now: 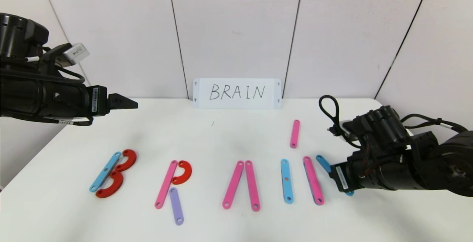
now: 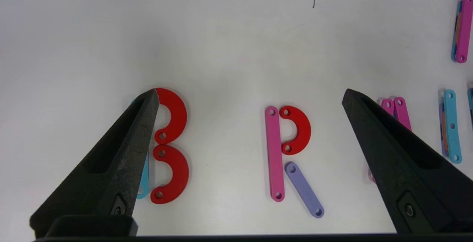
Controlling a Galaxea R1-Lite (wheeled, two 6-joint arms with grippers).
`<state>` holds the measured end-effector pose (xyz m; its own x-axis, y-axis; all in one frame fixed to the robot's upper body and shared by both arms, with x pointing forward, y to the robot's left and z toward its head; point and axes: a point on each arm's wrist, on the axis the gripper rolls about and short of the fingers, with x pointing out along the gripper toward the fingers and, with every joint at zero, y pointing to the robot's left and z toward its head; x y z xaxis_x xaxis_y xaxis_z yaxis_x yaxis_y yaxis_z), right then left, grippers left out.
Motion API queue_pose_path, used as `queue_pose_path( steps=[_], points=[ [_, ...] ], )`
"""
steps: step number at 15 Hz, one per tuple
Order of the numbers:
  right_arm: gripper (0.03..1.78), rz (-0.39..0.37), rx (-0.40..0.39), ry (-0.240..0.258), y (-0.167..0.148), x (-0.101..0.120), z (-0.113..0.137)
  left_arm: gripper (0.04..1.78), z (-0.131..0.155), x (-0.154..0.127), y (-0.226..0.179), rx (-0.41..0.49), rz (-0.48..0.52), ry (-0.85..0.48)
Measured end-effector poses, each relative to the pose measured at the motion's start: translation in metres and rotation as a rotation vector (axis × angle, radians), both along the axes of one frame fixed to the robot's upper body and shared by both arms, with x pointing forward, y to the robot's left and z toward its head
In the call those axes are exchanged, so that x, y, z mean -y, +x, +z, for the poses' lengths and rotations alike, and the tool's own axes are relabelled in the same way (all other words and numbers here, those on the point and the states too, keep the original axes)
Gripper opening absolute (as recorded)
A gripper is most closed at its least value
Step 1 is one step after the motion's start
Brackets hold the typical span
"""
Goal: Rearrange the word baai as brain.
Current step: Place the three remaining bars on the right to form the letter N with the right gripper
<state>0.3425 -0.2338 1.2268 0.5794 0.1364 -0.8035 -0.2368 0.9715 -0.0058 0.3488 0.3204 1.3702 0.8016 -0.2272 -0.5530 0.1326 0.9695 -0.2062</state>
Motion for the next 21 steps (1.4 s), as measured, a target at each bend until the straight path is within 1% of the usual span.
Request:
queue_pose_path(
  steps=[4,13,15,17,19,21],
  points=[
    [0.27,0.009,-0.029,0.011,0.0,0.0,-0.006,1.73,0.0,0.001,0.0,-0.001,-0.007,0.002],
    [0.27,-0.012,-0.056,-0.004,0.006,0.005,-0.014,1.73,-0.001,0.002,0.0,-0.002,-0.012,0.009],
    [0.27,0.006,-0.063,0.002,0.006,0.007,-0.015,1.73,-0.001,0.002,0.0,-0.002,-0.012,0.009],
    [0.27,0.053,-0.067,0.012,0.007,0.015,-0.016,1.73,0.0,0.001,-0.001,0.004,-0.01,0.009],
    [0.27,0.089,-0.031,0.022,0.012,0.024,-0.017,1.73,0.001,0.001,-0.002,0.005,-0.011,0.009],
    [0.27,0.086,-0.022,0.022,0.013,0.029,-0.02,1.73,0.001,0.001,-0.002,0.006,-0.011,0.009]
  ],
)
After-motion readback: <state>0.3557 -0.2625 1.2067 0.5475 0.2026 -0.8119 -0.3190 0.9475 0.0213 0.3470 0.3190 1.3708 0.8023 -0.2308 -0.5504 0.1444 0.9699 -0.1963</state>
